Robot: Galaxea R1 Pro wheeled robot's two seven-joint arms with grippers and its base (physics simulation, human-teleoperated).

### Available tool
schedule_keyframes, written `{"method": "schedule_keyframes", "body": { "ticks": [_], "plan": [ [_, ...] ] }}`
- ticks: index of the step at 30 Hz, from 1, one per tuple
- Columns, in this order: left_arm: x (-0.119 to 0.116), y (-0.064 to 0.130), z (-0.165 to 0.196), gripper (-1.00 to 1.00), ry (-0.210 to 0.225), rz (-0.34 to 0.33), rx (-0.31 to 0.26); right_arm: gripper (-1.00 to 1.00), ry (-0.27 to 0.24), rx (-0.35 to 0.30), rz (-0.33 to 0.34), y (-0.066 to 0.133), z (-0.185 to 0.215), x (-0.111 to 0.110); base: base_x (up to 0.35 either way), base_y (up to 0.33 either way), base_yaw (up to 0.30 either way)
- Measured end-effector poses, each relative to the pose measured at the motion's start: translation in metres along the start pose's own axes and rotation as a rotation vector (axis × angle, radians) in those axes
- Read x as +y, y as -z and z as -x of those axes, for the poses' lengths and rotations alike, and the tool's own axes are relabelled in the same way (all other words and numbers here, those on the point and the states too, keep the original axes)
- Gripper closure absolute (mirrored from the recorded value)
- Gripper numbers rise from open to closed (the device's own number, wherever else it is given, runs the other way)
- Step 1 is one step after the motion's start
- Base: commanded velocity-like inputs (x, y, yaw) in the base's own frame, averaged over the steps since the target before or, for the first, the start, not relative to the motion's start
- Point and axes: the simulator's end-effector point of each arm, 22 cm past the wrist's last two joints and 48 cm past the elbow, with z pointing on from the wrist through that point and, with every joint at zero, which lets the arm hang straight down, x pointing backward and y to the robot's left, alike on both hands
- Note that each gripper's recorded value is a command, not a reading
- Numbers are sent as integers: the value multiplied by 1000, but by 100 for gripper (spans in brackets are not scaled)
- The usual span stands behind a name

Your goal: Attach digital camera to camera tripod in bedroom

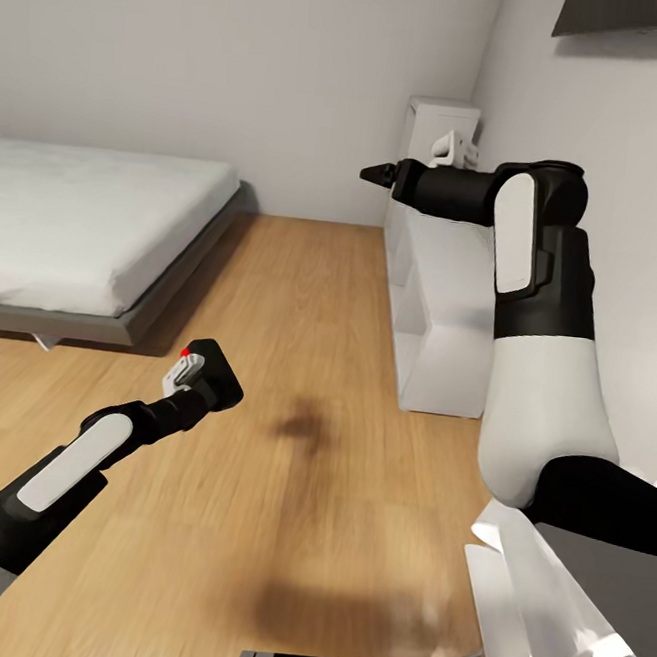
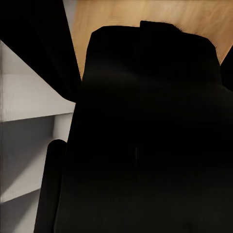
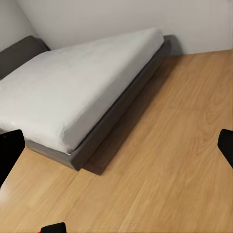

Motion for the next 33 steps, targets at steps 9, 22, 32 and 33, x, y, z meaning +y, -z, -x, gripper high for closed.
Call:
{"method": "schedule_keyframes", "body": {
  "ticks": [9, 22, 32, 33],
  "plan": [
    [-18, 13, 10, 100, -13, -26, -23, -100, 21, -27, 7, 16, 21, 18, 0, 0, 0],
    [-44, 34, 25, 100, -31, -62, -58, -100, 54, -69, 18, 42, 52, 45, 0, 0, 0],
    [-64, 50, 35, 100, -46, -90, -84, -100, 78, -100, 25, 62, 74, 66, 0, 0, 0],
    [-66, 52, 36, 100, -47, -93, -87, -100, 81, -103, 26, 64, 76, 68, 0, 0, 0]
  ]
}}
